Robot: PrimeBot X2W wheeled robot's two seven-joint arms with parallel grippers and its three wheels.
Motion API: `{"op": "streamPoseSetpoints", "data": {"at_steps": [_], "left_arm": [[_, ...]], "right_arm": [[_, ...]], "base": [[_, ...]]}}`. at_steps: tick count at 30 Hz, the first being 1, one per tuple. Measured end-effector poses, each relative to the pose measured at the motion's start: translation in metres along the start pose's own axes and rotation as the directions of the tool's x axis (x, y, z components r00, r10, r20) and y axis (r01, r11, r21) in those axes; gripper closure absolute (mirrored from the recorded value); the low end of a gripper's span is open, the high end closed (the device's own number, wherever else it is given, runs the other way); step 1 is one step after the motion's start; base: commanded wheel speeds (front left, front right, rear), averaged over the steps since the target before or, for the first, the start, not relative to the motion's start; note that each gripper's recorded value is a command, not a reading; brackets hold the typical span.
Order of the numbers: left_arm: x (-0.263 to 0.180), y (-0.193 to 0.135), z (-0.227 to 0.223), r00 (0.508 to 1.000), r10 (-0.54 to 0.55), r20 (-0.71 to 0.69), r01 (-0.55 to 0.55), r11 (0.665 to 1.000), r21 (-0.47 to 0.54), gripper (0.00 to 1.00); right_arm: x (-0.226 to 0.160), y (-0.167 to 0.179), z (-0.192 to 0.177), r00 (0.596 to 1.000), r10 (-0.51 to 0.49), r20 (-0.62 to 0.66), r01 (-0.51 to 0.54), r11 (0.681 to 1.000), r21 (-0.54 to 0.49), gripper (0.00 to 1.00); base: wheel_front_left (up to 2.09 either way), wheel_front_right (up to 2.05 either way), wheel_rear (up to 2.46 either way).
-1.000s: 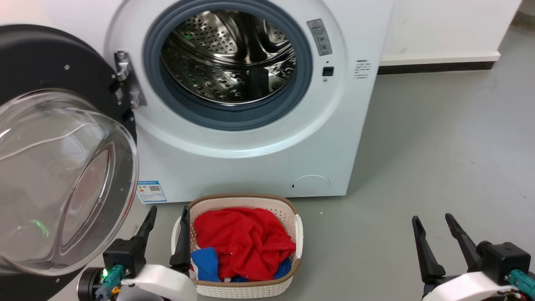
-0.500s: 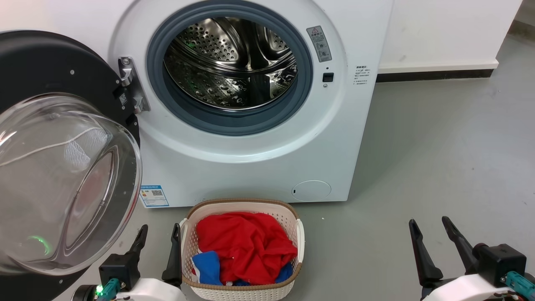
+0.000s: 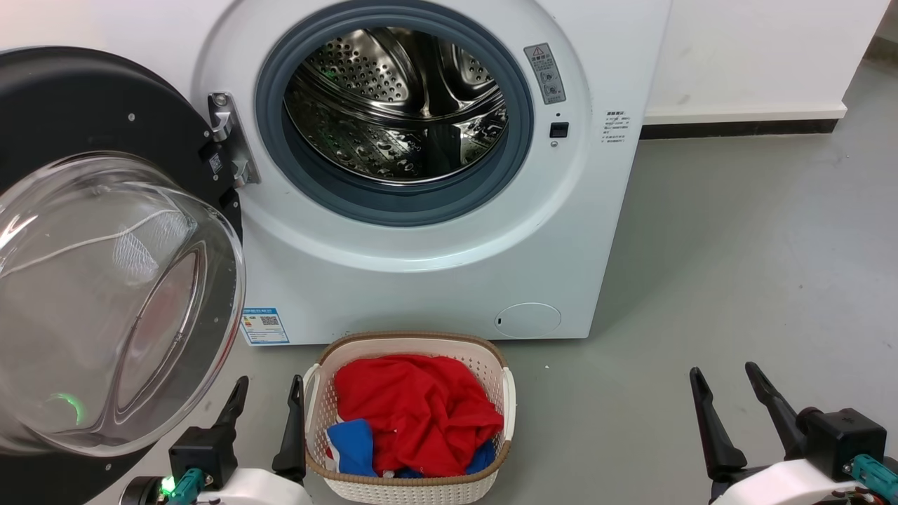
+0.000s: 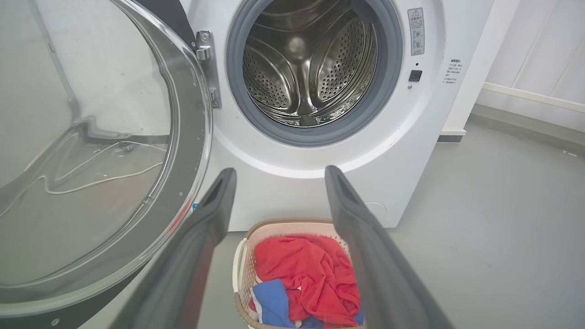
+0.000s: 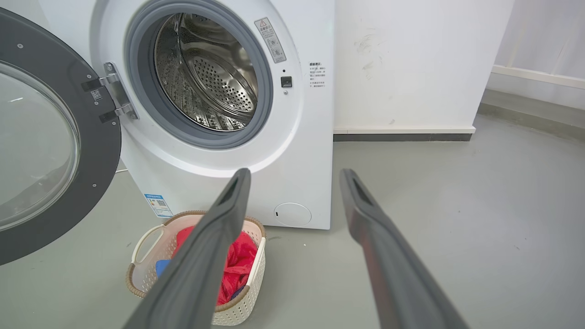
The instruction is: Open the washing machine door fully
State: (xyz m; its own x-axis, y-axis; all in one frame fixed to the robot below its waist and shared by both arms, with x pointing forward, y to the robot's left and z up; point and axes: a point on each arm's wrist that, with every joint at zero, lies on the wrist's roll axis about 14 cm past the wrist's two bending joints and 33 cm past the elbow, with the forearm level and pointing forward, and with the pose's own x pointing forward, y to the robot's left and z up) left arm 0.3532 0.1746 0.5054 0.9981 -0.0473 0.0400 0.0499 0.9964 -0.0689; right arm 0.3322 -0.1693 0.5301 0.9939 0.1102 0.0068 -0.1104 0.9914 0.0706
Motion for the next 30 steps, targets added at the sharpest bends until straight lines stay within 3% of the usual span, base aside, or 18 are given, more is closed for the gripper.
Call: {"op": "streamPoseSetpoints", "data": {"at_steps": [6,7,17,30], "left_arm": [[0.000,0.001,0.000,1.000,0.002,0.001,-0.002,1.000,0.004,0.00],[-0.002,0.001,-0.003,1.000,0.003,-0.011,-0.003,1.000,0.004,1.00],[-0.008,0.005,-0.025,0.994,0.040,-0.106,-0.055,0.987,-0.148,1.00],[-0.001,0.012,-0.029,0.985,0.063,-0.158,-0.118,0.922,-0.368,1.00]], "right_arm": [[0.000,0.000,-0.001,1.000,0.000,-0.003,0.000,1.000,0.001,0.00],[-0.001,0.000,-0.005,1.000,-0.001,-0.014,0.001,1.000,0.004,1.00],[-0.003,-0.003,-0.023,0.998,-0.009,-0.063,0.020,0.986,0.163,1.00],[0.007,-0.007,-0.022,0.999,-0.018,-0.050,0.037,0.920,0.390,1.00]], "base": [[0.00,0.00,0.00],[0.00,0.00,0.00],[0.00,0.00,0.00],[0.00,0.00,0.00]]}}
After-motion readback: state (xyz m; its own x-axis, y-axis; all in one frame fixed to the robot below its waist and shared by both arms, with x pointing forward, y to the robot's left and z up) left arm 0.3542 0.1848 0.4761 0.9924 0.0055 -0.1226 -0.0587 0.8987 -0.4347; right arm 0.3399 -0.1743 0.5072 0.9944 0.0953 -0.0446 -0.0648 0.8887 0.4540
